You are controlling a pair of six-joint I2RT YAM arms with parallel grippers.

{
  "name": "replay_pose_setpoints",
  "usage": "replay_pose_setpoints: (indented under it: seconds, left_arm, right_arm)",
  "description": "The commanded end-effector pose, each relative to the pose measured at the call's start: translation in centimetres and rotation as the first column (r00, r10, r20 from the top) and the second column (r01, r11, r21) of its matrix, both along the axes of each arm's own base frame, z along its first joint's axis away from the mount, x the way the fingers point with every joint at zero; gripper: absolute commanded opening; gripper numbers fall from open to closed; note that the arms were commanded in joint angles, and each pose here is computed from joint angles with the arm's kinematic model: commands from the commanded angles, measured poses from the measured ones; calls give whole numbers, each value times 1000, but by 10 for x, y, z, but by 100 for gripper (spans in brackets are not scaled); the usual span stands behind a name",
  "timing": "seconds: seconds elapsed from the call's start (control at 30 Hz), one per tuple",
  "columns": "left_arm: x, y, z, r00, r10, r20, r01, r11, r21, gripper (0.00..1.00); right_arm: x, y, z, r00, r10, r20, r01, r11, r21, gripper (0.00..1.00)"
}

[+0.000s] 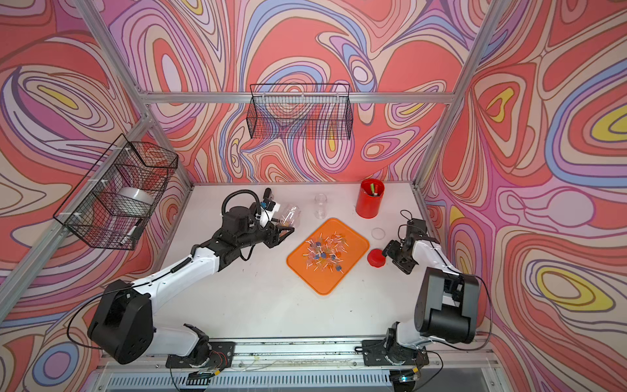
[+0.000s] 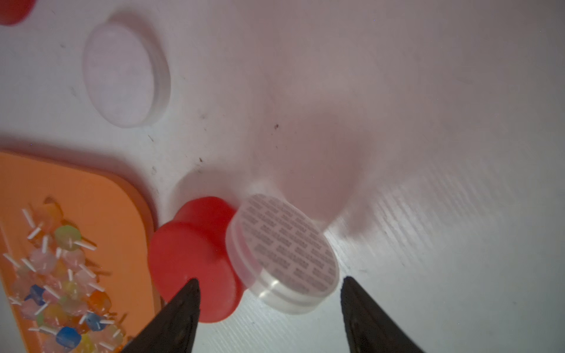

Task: Pour the candies out of the jar
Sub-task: Adjust the lid at the center of the board.

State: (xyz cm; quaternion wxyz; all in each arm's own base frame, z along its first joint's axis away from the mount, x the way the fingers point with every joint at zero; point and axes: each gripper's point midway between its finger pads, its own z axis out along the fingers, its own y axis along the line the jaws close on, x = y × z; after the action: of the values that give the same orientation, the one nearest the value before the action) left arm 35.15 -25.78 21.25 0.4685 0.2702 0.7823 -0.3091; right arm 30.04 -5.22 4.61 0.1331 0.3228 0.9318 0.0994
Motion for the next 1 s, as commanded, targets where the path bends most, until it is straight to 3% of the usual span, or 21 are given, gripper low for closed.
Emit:
replay_pose_setpoints:
  seconds: [0.0, 0.23, 0.47, 0.77, 0.97]
  left_arm:
    - [0, 4, 17, 996, 9, 84, -7, 1000, -21, 0]
    - [-1, 3, 15, 996, 1, 87, 2, 1000, -29, 0]
    - [-4, 7, 19, 994, 13, 111, -10, 1000, -28, 0]
    - [-5, 6, 19, 994, 4, 106, 0, 999, -33, 0]
    - [-5, 5, 19, 995, -1, 104, 4, 999, -36, 0]
  right_arm:
    - [-10, 1, -4, 999, 18, -35, -18, 1000, -4, 72]
    - [9, -25, 1, 1000, -8, -18, 5, 992, -123, 65]
    - [30, -34, -4, 999, 37, -37, -42, 987, -153, 59]
    - [38, -29, 4, 999, 36, 6, -35, 992, -120, 22]
    - [60, -21, 8, 996, 34, 82, -29, 998, -58, 18]
